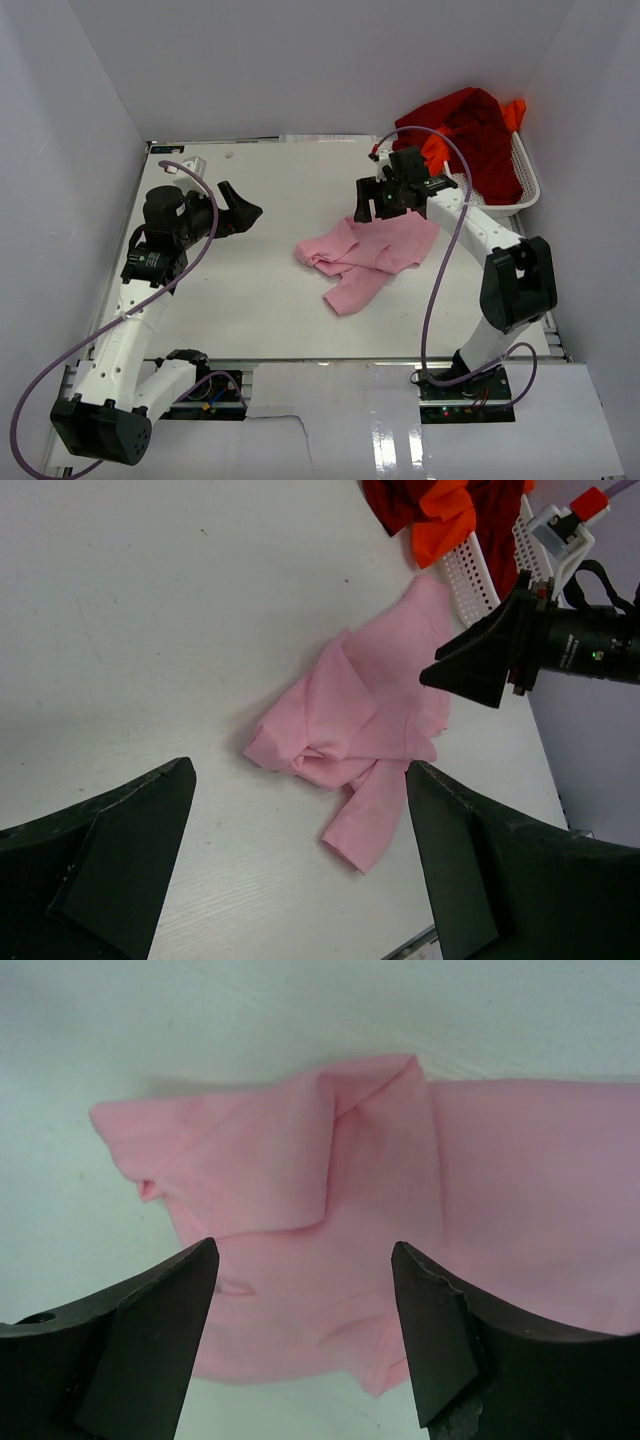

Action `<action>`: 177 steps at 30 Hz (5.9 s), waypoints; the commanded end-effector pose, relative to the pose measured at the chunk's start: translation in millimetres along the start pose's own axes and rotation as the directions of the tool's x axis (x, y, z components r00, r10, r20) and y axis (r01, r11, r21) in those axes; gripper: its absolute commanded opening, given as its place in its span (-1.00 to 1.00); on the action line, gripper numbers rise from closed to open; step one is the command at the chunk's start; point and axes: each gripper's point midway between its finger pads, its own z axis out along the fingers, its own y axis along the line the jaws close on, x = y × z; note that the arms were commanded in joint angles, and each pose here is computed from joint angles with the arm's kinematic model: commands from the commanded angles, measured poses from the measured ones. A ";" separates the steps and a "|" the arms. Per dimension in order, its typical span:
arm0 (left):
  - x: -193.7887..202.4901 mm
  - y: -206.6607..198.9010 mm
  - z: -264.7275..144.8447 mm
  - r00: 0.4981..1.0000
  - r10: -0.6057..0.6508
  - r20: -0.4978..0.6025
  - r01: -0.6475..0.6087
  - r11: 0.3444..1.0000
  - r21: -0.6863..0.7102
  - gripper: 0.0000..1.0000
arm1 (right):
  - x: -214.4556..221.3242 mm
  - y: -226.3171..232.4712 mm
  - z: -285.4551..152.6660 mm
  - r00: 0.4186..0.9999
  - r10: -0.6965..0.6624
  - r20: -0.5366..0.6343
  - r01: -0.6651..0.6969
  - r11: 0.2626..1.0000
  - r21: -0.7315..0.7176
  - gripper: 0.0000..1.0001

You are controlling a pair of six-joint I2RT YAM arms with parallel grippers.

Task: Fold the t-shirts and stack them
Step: Flatten out the tshirt

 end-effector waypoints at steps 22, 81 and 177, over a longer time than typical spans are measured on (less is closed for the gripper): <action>-5.2 -5.3 5.9 1.000 0.022 0.001 -0.022 0.999 0.040 0.94 | 83.6 -5.3 6.7 0.945 -0.280 -0.167 0.322 0.880 0.349 0.22; -3.5 2.2 8.0 0.998 0.056 -0.012 -0.056 0.998 0.008 0.94 | -36.7 92.5 108.6 0.936 -0.333 0.115 0.326 0.942 0.077 -0.49; -3.2 4.6 1.5 0.997 0.076 -0.014 -0.077 0.997 -0.012 0.93 | -88.9 86.8 149.1 0.847 -0.527 0.065 0.512 0.843 0.162 0.99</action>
